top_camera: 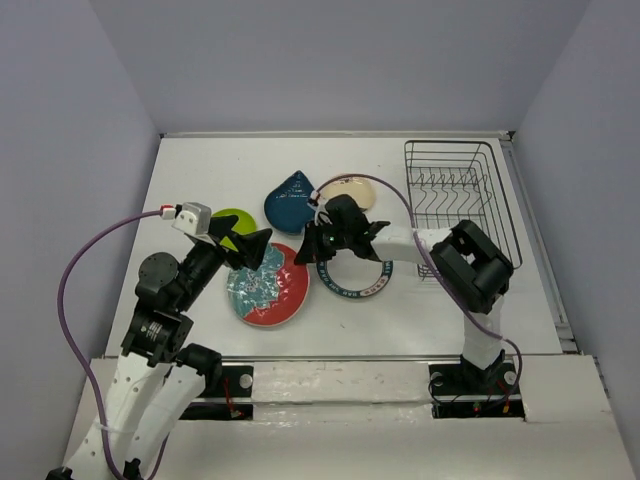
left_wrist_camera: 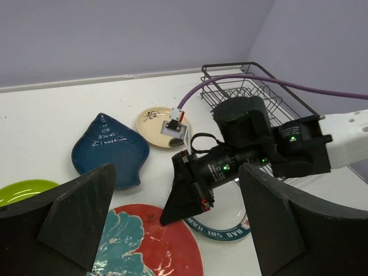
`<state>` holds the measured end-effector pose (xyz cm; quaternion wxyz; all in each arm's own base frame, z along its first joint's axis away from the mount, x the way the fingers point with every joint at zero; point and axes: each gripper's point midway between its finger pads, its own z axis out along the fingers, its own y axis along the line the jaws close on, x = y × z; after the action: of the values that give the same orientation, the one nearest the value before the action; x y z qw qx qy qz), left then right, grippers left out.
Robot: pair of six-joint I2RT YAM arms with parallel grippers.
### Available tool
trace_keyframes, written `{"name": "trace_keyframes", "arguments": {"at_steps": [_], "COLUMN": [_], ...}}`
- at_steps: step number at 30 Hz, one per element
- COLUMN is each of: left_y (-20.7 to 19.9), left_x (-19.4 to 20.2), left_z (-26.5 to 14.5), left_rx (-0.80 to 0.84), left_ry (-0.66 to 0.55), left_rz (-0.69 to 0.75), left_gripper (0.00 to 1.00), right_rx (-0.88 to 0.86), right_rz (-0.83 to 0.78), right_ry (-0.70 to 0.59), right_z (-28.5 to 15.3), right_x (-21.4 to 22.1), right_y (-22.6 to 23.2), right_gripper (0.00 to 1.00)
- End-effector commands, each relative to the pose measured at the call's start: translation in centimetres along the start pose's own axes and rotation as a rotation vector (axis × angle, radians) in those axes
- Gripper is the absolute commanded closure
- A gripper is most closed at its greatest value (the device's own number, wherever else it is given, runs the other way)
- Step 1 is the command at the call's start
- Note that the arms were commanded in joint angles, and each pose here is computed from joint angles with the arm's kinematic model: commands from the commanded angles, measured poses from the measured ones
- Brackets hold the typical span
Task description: Load the plates into the dish rack
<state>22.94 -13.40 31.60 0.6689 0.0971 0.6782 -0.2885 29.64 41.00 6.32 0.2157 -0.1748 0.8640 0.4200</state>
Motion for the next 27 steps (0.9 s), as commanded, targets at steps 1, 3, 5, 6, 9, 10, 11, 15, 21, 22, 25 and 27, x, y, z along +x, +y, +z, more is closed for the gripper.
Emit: {"name": "trace_keyframes", "arguments": {"at_steps": [1,3,5,6,9,10,11,15,21,22,25,27], "left_y": [-0.9,-1.0,-1.1,-1.2,-1.3,-1.3,-1.3,-1.7,-2.5,-2.7,-3.3,-4.0], "left_x": [-3.2,-3.4,-3.5,-3.6,-3.8,-3.9,-3.9,-4.1,-4.5,-4.5,-4.7,-4.6], "left_z": [-0.4,-0.6,-0.7,-0.8,-1.0,-1.1,-1.1,-1.4,-1.9,-1.9,-2.3,-2.5], "left_rx": [0.026,0.029,0.032,0.033,0.036,0.036,0.037,0.048,0.076,0.083,0.107,0.130], "left_ry": [-0.097,-0.103,-0.107,-0.111,-0.119,-0.122,-0.124,-0.135,-0.148,-0.148,-0.157,-0.156], "left_rz": [0.024,0.023,0.024,0.024,0.024,0.026,0.025,0.029,0.029,0.028,0.031,0.027], "left_gripper": [0.01,0.01,0.01,0.01,0.01,0.01,0.01,0.01,0.01,0.01,0.01,0.01], "right_rx": [-0.054,-0.082,-0.120,-0.129,-0.136,-0.133,-0.123,-0.015,0.421,0.522,0.696,0.836], "right_rz": [-0.094,-0.099,-0.098,-0.097,-0.081,-0.082,-0.080,-0.051,0.008,0.038,0.034,0.030], "right_ry": [-0.155,-0.196,-0.260,-0.286,-0.401,-0.435,-0.465,-0.637,-0.933,-0.982,-1.092,-1.174], "right_z": [-4.3,-5.8,-8.3,-9.3,-13.8,-15.1,-16.3,-24.3,-38.5,-41.5,-47.0,-51.5], "right_x": [-4.3,-5.4,-7.4,-8.2,-11.5,-12.4,-13.2,-17.9,-22.7,-22.9,-24.1,-24.8], "right_y": [4.8,6.4,8.3,8.7,9.1,9.1,8.8,5.4,-2.5,-4.9,-6.1,-7.0], "right_gripper": [0.93,0.93,0.93,0.93,0.93,0.93,0.93,0.93,0.93,0.93,0.93,0.93]}}
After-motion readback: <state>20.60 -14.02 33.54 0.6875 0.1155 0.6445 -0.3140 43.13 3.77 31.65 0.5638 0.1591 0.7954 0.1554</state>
